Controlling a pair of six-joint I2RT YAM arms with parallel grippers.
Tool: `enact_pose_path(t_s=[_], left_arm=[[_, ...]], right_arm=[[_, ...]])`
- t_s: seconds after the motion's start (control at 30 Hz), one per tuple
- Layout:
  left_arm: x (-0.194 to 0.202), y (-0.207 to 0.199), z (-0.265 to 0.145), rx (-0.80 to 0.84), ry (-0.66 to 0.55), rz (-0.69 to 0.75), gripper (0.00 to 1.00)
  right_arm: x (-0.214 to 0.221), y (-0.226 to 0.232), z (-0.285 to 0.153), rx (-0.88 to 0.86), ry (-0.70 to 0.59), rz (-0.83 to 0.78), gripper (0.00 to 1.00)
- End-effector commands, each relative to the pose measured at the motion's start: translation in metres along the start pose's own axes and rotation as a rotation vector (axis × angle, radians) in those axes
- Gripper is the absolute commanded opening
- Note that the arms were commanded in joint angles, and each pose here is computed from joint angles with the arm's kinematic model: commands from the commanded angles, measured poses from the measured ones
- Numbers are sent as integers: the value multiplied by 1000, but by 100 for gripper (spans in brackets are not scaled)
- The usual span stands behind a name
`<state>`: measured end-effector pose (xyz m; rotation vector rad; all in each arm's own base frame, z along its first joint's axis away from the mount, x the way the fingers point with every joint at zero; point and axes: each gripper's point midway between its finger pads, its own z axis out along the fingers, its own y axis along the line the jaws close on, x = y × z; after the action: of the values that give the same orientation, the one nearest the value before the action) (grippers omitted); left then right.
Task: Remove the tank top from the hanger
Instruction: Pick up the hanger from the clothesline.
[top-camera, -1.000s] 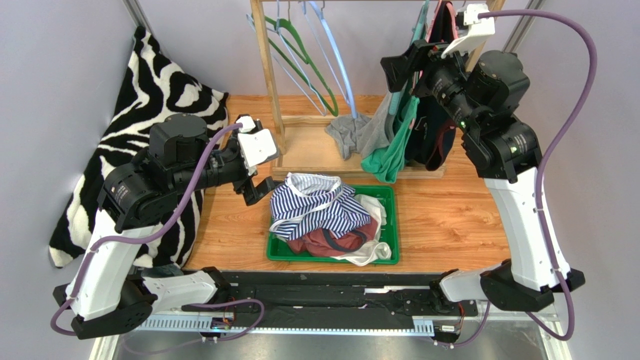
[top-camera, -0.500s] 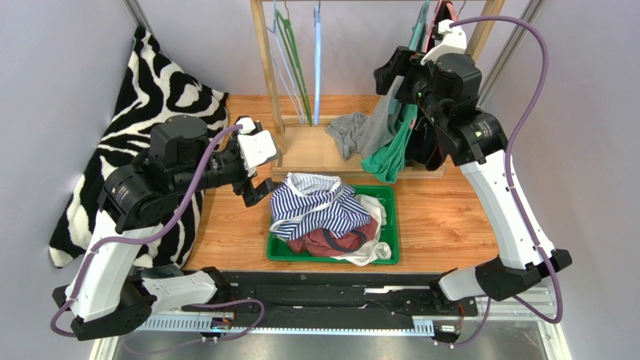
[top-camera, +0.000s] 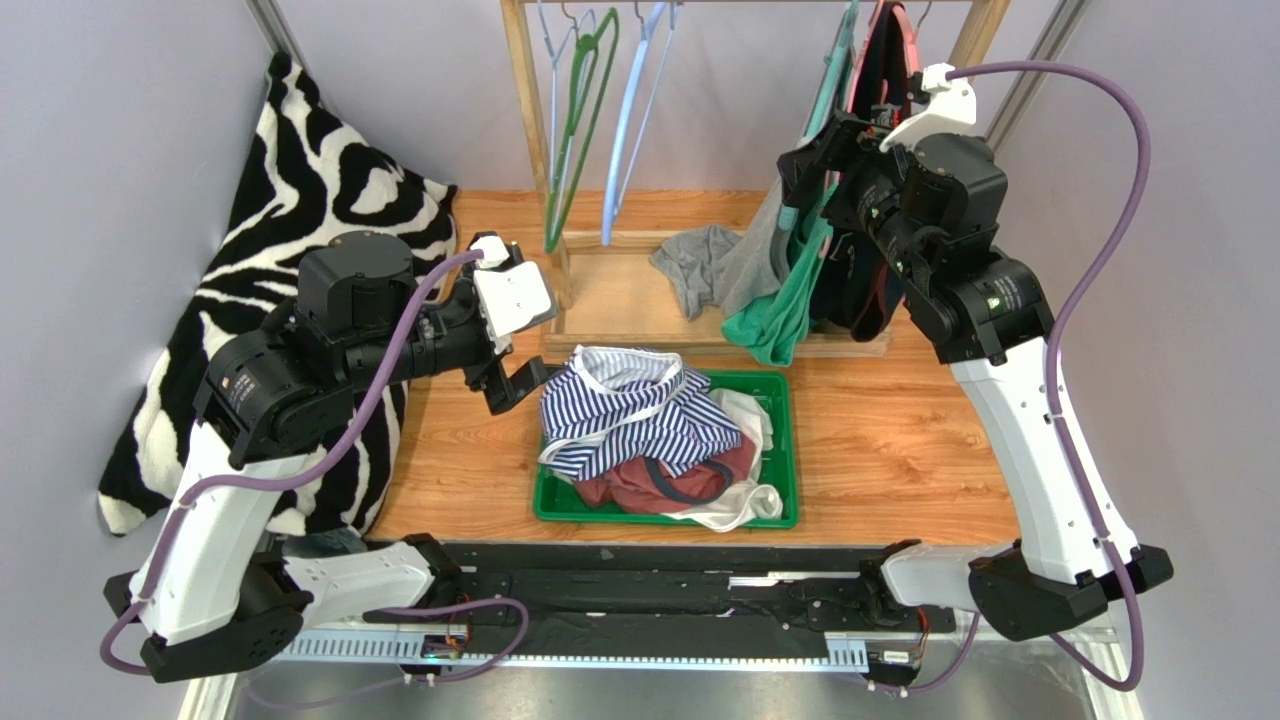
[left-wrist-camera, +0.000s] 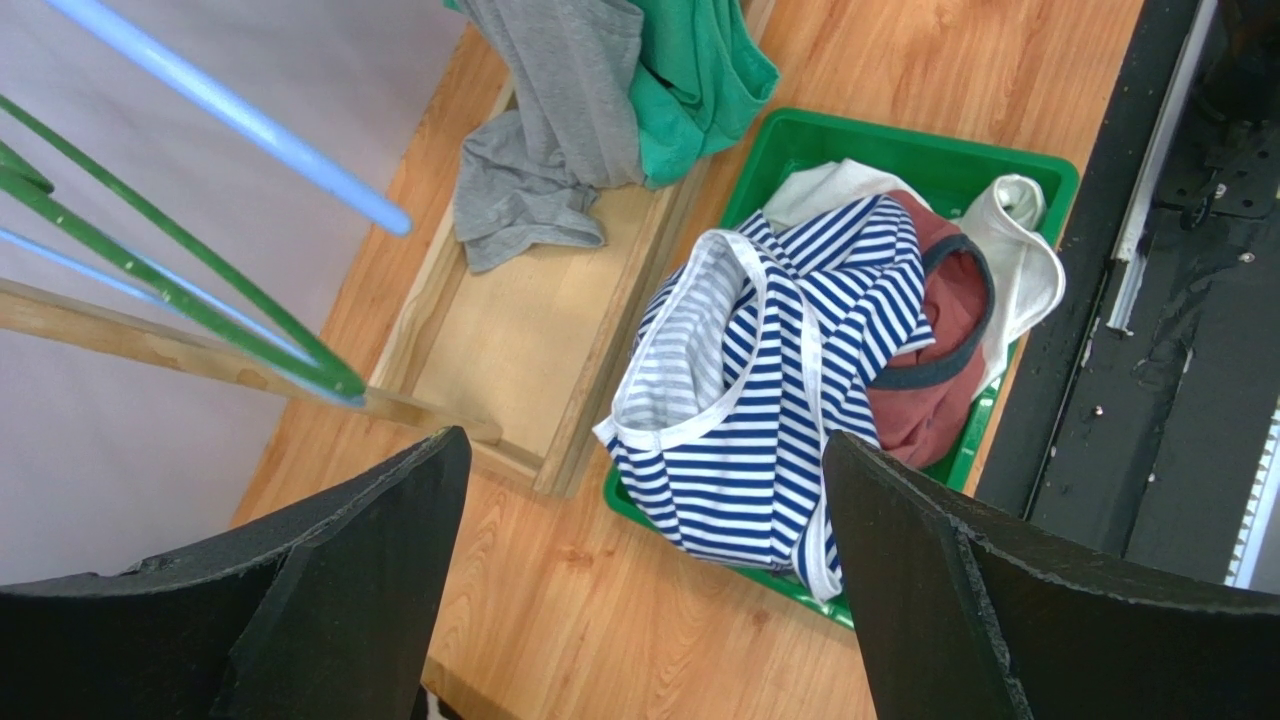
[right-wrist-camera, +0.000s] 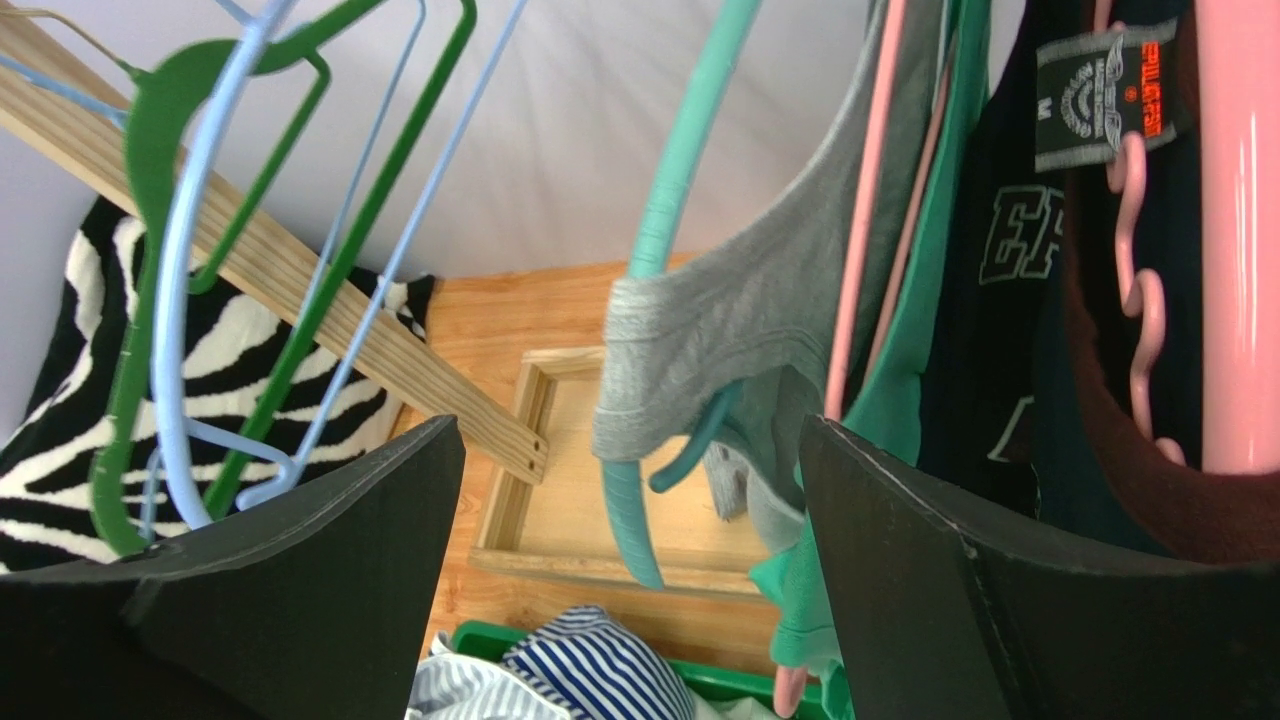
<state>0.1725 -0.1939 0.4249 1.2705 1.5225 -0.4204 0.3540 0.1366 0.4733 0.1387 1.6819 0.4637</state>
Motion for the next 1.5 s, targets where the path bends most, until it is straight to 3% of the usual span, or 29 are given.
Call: enact_pose_path(t_s=[0.0,0.3,0.5,1.07,1.47], left_arm=[[-7,1,-5,-12,-36,-4,96],[-5,0,-6,-10,-33,-5,96],[-3,-3,-4,5,-31,-15,96],[-8,-2,-10,-1,-51,-14,97],[-7,-4,-15,-5,-55,-13,97]], right_arm=[[11,-7,2,-5,38,34,87],[15,-13,1,19,54,20,91],[-8,-1,-20,4,-52,-15,100],[4,13,18,160,-25,-91,99],[12,-15,8,245,-17,-118,100]])
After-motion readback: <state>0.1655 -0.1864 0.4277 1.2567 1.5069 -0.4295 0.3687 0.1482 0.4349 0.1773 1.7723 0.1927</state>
